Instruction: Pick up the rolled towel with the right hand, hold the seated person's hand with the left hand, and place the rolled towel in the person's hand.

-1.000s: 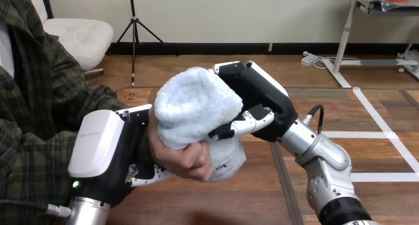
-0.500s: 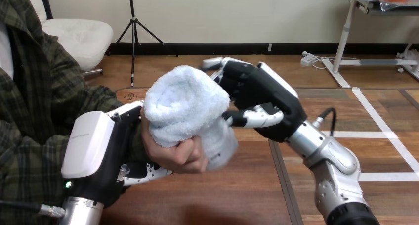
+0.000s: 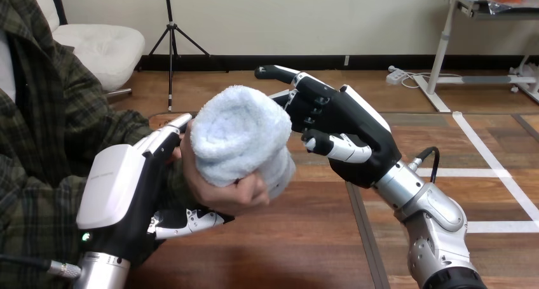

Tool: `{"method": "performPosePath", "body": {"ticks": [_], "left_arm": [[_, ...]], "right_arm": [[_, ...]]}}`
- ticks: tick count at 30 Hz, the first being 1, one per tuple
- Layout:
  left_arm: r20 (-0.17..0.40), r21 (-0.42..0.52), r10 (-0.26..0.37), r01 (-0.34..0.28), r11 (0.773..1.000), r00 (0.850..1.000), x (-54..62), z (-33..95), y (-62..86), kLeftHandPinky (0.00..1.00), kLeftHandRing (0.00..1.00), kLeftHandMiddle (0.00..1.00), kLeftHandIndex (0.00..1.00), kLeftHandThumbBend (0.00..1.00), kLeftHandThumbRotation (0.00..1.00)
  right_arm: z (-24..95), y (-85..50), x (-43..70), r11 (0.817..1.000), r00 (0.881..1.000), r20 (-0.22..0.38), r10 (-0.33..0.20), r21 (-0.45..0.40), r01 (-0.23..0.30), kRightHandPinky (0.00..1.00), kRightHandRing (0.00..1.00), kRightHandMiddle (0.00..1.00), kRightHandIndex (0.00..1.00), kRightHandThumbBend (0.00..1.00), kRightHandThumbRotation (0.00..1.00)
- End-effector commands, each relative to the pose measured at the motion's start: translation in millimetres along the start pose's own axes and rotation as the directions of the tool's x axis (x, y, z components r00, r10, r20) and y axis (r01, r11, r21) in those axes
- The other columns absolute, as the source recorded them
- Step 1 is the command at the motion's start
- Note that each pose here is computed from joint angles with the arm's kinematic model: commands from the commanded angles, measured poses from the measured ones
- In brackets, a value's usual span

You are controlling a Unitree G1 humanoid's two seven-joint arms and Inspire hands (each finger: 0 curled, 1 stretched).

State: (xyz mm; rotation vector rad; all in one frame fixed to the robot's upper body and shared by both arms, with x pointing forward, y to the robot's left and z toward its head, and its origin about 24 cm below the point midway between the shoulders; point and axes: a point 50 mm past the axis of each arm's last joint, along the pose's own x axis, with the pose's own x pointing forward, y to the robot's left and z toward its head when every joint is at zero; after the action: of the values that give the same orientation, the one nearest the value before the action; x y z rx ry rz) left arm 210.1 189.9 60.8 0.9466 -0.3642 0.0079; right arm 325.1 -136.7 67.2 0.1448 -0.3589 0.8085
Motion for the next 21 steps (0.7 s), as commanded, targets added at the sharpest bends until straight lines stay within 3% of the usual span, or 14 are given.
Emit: {"method": "performPosePath", "body": {"ticks": [1, 16, 21], "left_arm": [[0.042, 0.022, 0.032, -0.033, 0.999, 0.999, 11.6, 4.0, 11.2, 0.75, 0.86, 0.89, 0.94, 1.00, 0.32], [0.039, 0.032, 0.027, -0.029, 0.999, 0.999, 12.7, 0.6, 15.7, 0.86, 0.93, 0.98, 1.00, 1.00, 0.42], [0.034, 0.029, 0.033, -0.034, 0.999, 0.999, 12.1, -0.7, 16.3, 0.88, 0.96, 0.99, 1.00, 1.00, 0.45]], "right_arm": [[18.5, -14.4, 3.6, 0.998, 0.996, 0.077, -0.044, -0.036, 0.047, 0.71, 0.79, 0.81, 0.85, 1.00, 0.45], [12.2, -23.1, -14.6, 0.994, 0.993, 0.051, -0.106, -0.015, 0.107, 0.71, 0.78, 0.81, 0.83, 0.98, 0.43], [10.5, -23.9, -20.5, 0.991, 0.991, 0.042, -0.123, -0.042, 0.125, 0.70, 0.77, 0.80, 0.82, 0.98, 0.45]]}}
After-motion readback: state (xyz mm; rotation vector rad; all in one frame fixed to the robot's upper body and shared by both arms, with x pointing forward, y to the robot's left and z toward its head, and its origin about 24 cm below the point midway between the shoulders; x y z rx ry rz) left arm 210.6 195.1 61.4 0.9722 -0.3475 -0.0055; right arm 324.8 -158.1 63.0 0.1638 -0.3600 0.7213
